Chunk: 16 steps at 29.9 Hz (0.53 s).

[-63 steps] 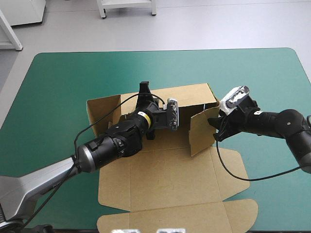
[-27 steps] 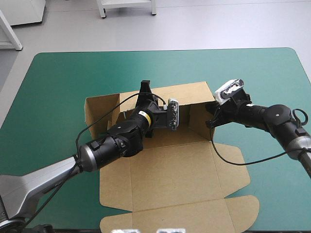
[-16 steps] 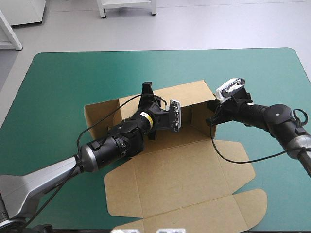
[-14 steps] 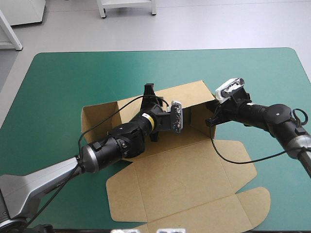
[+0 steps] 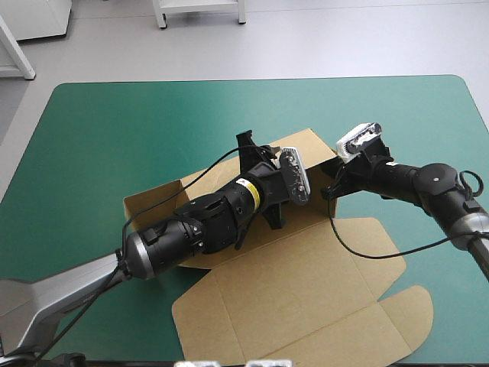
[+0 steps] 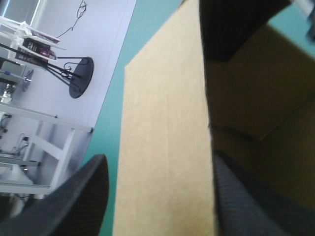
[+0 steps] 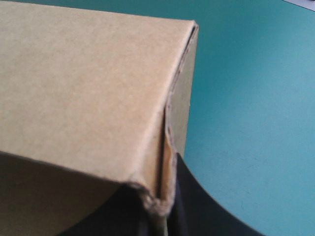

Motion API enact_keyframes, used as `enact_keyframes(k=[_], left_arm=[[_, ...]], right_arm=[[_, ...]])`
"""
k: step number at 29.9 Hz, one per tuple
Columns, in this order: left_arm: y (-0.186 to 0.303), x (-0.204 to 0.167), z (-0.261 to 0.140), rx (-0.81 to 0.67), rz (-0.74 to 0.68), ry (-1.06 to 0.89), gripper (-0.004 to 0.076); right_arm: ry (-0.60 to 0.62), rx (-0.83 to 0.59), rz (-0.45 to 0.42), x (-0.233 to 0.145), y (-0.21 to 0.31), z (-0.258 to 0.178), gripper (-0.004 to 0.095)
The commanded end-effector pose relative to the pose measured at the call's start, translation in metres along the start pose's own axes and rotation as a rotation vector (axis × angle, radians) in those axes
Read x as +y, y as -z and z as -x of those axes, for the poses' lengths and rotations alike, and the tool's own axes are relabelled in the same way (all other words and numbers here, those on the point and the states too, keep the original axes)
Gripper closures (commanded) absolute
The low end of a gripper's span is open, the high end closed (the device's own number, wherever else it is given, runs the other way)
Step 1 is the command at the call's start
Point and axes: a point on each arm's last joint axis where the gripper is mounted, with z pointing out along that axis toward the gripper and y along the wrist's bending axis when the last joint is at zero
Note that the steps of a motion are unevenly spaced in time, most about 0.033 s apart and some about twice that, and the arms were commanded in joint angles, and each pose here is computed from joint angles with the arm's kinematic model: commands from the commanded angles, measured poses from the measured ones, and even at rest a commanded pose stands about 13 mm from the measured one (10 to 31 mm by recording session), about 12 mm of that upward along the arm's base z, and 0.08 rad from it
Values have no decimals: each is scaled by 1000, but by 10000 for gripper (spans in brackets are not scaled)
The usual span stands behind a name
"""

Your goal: Fold the box

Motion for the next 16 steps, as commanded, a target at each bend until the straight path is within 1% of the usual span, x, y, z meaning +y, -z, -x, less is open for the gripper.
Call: enact_keyframes(k=[1,5,6,8,11,13,16], left_arm=[[31,13,27,-117,-17,137,287],[44,14,42,-158,-138,299,287],[48,20,46,-171,-144,322,287],[54,38,49,-189,-113,361,287],[60,77,41,-178,-20,423,287],[62,107,25,-143,50,494,289],[65,149,-10,-68,148,615,290]], right_arm=[[-7,-74,24,7,13,18,925],[-19,-76,16,6,13,18,925],[-21,-77,11,6,13,18,925],[-23,-68,7,5,13,17,925],[-26,-55,3,5,12,16,925],[-31,-55,3,5,12,16,925],[-46,-57,-5,4,12,17,925]])
